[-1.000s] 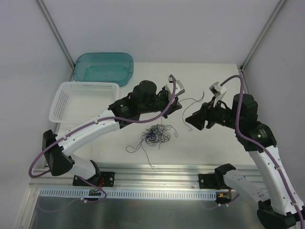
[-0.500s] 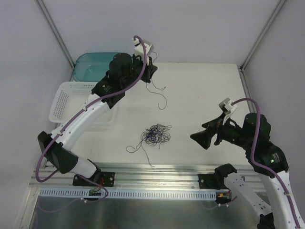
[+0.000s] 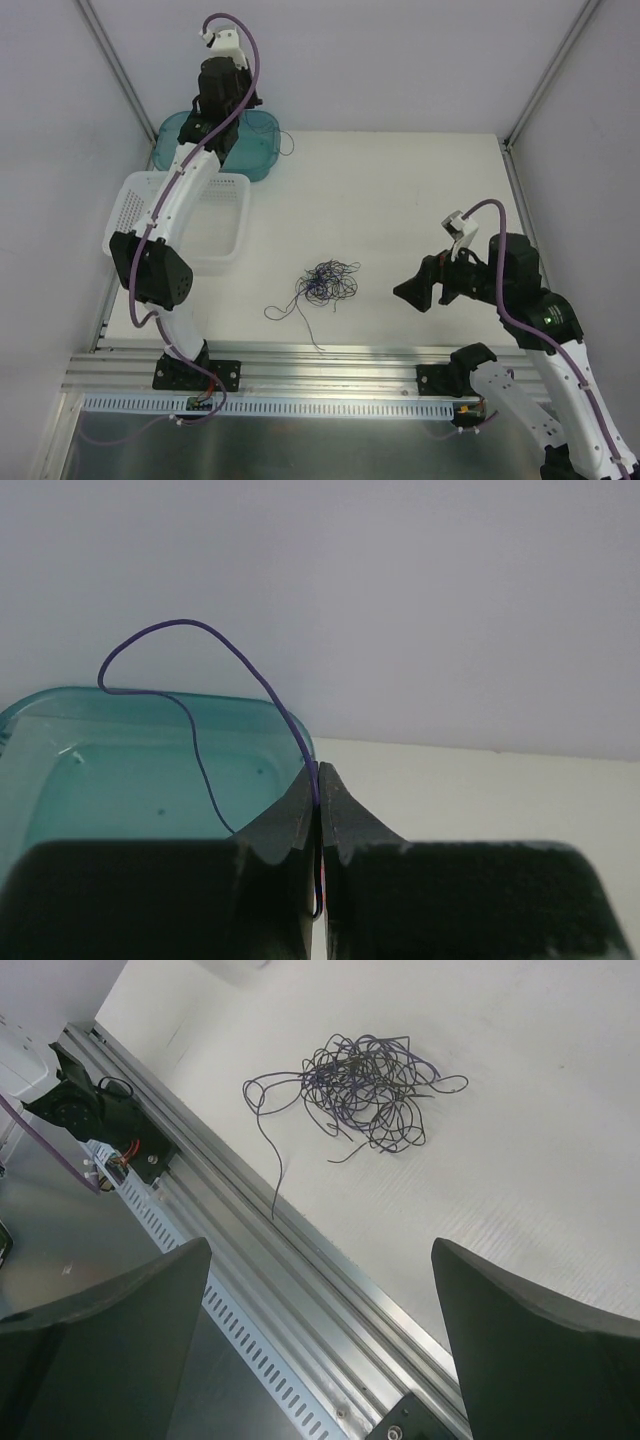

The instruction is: Untangle the cables

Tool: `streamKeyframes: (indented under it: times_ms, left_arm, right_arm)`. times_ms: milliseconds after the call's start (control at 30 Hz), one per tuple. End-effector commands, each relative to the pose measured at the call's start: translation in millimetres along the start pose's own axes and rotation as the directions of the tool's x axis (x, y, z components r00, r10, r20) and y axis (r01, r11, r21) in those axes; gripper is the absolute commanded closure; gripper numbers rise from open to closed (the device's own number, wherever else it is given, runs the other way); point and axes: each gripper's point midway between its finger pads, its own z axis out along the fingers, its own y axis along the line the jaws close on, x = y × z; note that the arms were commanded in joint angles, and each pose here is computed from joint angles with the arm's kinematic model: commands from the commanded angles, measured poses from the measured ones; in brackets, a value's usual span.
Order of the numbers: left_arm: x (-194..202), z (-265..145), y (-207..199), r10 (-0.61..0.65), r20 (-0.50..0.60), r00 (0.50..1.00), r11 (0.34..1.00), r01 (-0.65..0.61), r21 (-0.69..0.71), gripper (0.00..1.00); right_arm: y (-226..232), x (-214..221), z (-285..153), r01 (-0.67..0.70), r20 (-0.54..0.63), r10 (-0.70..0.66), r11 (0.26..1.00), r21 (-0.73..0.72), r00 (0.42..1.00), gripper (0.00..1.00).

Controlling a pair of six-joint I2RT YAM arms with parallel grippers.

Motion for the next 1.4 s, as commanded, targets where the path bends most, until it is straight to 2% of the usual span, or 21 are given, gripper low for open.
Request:
streamKeyframes:
  times_ms: [0,233,333,367,400,433,500,533,600,633,700,733,800,833,867,933,967,1033,1067,1267,1367]
  left_arm:
    - [-22,21,47,-0.081,0.085,0.993,0.985,0.093,-0.148,1.0]
    - [34,86,118,-0.175,0.081,0.981,0.939,0.191,-0.285,1.0]
    - [78,114,143,-0.18,0.044,0.983,0.918,0.184,-0.352,1.0]
    - [83,119,148,-0.183,0.045,0.982,0.914,0.187,-0.361,0.93]
    - [87,122,152,-0.183,0.04,0.982,0.914,0.185,-0.361,0.82]
    - [93,125,156,-0.195,0.031,0.98,0.913,0.193,-0.361,0.59]
    - [97,122,155,-0.209,0.017,0.978,0.917,0.202,-0.345,0.33]
    - [85,116,152,-0.206,0.029,0.978,0.922,0.204,-0.33,0.18]
    - [85,109,143,-0.201,0.004,0.98,0.938,0.194,-0.288,0.1]
    - [66,99,137,-0.195,0.023,0.98,0.945,0.194,-0.262,0.05]
    - [68,87,129,-0.189,-0.005,0.982,0.955,0.183,-0.232,0.02]
    - [47,71,119,-0.178,0.017,0.984,0.964,0.178,-0.195,0.01]
    - [59,53,104,-0.158,-0.031,0.987,0.976,0.152,-0.159,0.01]
    - [40,32,92,-0.148,-0.015,0.989,0.982,0.146,-0.118,0.01]
    - [59,22,86,-0.143,-0.066,0.988,0.985,0.136,-0.103,0.01]
    - [46,-11,57,-0.139,-0.07,0.988,0.99,0.138,-0.018,0.01]
    - [72,-25,45,-0.135,-0.147,0.98,0.99,0.14,0.023,0.01]
    - [81,-62,14,-0.108,-0.199,0.974,0.984,0.134,0.12,0.01]
    - [95,-79,3,-0.094,-0.263,0.96,0.979,0.137,0.151,0.01]
    - [153,-187,-64,-0.016,-0.439,0.899,0.903,0.201,0.379,0.01]
    - [190,-232,-79,0.01,-0.521,0.853,0.867,0.252,0.429,0.01]
  right_arm:
    - [-5,0,10,-0.008,-0.016,0.008,1.0,0.003,1.0,0.03]
    - [-21,22,25,-0.059,-0.073,0.062,0.998,0.038,0.995,0.03]
    - [-25,28,30,-0.074,-0.102,0.078,0.996,0.046,0.992,0.03]
    - [-26,28,31,-0.075,-0.101,0.08,0.996,0.049,0.992,0.03]
    - [-27,28,32,-0.077,-0.102,0.082,0.996,0.051,0.991,0.03]
    - [-27,28,32,-0.08,-0.102,0.085,0.995,0.051,0.991,0.03]
    - [-29,30,34,-0.085,-0.108,0.09,0.995,0.056,0.99,0.03]
    - [-29,30,34,-0.088,-0.107,0.094,0.994,0.059,0.99,0.03]
    - [-30,29,35,-0.089,-0.104,0.095,0.994,0.062,0.99,0.03]
    - [-30,29,35,-0.095,-0.098,0.101,0.993,0.064,0.99,0.03]
    - [-30,25,35,-0.094,-0.086,0.099,0.993,0.066,0.991,0.03]
    - [-31,25,36,-0.097,-0.086,0.103,0.993,0.071,0.991,0.03]
    - [-36,24,36,-0.102,-0.082,0.111,0.99,0.101,0.99,0.03]
    - [-38,24,37,-0.102,-0.084,0.112,0.988,0.114,0.99,0.03]
    - [-42,28,38,-0.111,-0.109,0.125,0.985,0.131,0.986,0.03]
    - [-46,30,41,-0.109,-0.125,0.128,0.983,0.149,0.984,0.03]
    - [-46,31,43,-0.111,-0.136,0.131,0.983,0.149,0.982,0.03]
    - [-43,27,48,-0.117,-0.124,0.134,0.984,0.133,0.983,0.02]
    - [-42,30,52,-0.119,-0.132,0.135,0.985,0.125,0.982,0.02]
    - [-39,31,78,-0.114,-0.124,0.129,0.986,0.122,0.984,0.01]
    - [-39,32,99,-0.122,-0.115,0.135,0.986,0.11,0.984,0.08]
